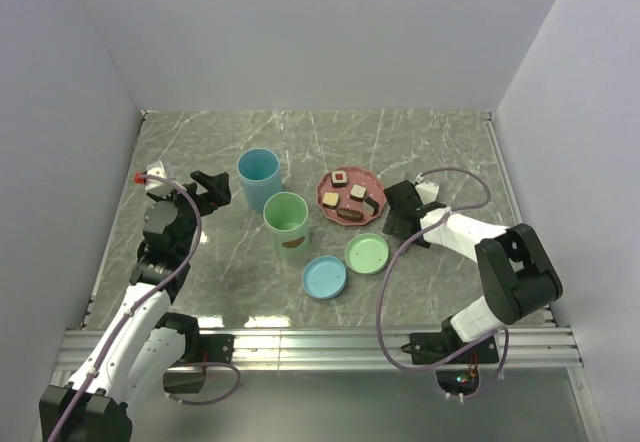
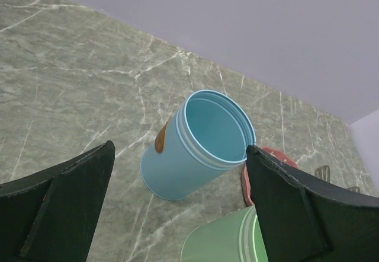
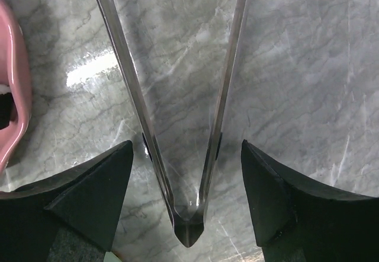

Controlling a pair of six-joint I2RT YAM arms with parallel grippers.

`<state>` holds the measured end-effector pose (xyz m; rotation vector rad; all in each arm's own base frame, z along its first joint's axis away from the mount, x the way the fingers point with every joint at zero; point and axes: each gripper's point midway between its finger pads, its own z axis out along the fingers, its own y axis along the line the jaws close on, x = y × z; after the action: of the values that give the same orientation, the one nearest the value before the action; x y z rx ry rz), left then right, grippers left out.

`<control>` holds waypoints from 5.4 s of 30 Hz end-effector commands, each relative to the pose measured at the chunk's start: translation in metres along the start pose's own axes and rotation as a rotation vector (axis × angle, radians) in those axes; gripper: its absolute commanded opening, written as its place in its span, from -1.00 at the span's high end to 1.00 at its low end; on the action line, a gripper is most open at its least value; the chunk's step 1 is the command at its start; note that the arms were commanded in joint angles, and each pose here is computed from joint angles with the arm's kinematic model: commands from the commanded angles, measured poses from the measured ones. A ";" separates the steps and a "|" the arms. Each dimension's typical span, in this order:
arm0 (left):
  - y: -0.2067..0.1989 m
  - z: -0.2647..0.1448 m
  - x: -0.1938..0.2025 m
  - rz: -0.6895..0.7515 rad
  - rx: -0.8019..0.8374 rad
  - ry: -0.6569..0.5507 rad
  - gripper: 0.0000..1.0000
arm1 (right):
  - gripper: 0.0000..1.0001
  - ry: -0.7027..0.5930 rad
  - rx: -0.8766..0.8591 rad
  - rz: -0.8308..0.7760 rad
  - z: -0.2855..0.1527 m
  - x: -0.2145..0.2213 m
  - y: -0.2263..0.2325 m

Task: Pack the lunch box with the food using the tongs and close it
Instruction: Grab the clamp with the right arm, then pick up the food using the clamp

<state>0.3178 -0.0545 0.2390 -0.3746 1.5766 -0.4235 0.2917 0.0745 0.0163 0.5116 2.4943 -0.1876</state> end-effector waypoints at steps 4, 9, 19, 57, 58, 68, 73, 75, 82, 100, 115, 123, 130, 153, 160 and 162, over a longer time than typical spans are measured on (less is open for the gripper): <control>-0.007 -0.001 -0.009 -0.002 0.025 -0.030 -0.99 | -0.59 -0.039 -0.012 0.048 -0.002 -0.025 0.004; -0.006 -0.002 -0.011 -0.001 0.024 -0.037 -0.99 | -0.38 -0.011 -0.037 0.049 0.009 -0.029 0.008; -0.005 -0.003 -0.013 -0.002 0.015 -0.044 -0.99 | -0.19 -0.004 -0.040 0.034 0.021 -0.043 0.010; -0.003 0.003 -0.006 -0.006 0.007 -0.024 -0.99 | -0.08 -0.347 -0.539 -0.132 -0.150 -0.073 0.073; -0.004 0.003 -0.006 -0.005 0.011 -0.024 -0.99 | -0.08 -0.348 -0.566 -0.144 -0.156 -0.067 0.075; -0.006 0.005 -0.004 -0.009 0.021 -0.013 -0.99 | -0.06 -0.297 -0.637 -0.159 -0.178 -0.019 0.059; -0.008 0.005 -0.003 -0.009 0.033 -0.007 -0.99 | -0.05 -0.250 -0.612 -0.164 -0.167 0.005 0.050; -0.008 0.005 -0.001 -0.009 0.033 0.000 -0.99 | -0.05 -0.249 -0.597 -0.158 -0.163 0.006 0.050; -0.006 0.008 0.001 -0.007 0.025 0.005 -0.99 | -0.05 -0.269 -0.567 -0.187 -0.152 -0.008 0.077; -0.004 0.012 0.006 0.000 0.016 0.021 -0.99 | -0.05 -0.314 -0.506 -0.278 -0.143 -0.040 0.123; -0.004 0.009 0.002 -0.001 0.017 0.009 -0.99 | -0.05 -0.253 -0.478 -0.337 -0.125 -0.033 0.146; -0.005 0.010 0.003 -0.001 0.019 0.012 -0.99 | -0.05 -0.227 -0.463 -0.364 -0.116 -0.028 0.152; -0.006 0.008 0.000 -0.002 0.023 0.002 -0.99 | 0.01 -0.225 -0.446 -0.372 -0.113 -0.031 0.155; -0.005 0.010 0.002 -0.003 0.020 0.008 -0.99 | 0.44 -0.374 -0.490 -0.314 -0.174 -0.079 0.136; -0.003 0.009 0.001 -0.005 0.010 0.002 -0.99 | 0.45 -0.409 -0.644 -0.326 -0.209 -0.077 0.135; -0.003 0.009 0.001 -0.006 0.006 0.003 -0.99 | 0.45 -0.425 -0.703 -0.339 -0.226 -0.075 0.139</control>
<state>0.3248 -0.0578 0.2228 -0.3758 1.6295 -0.4201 0.2939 0.2139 0.2017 -0.1703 2.1457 0.2665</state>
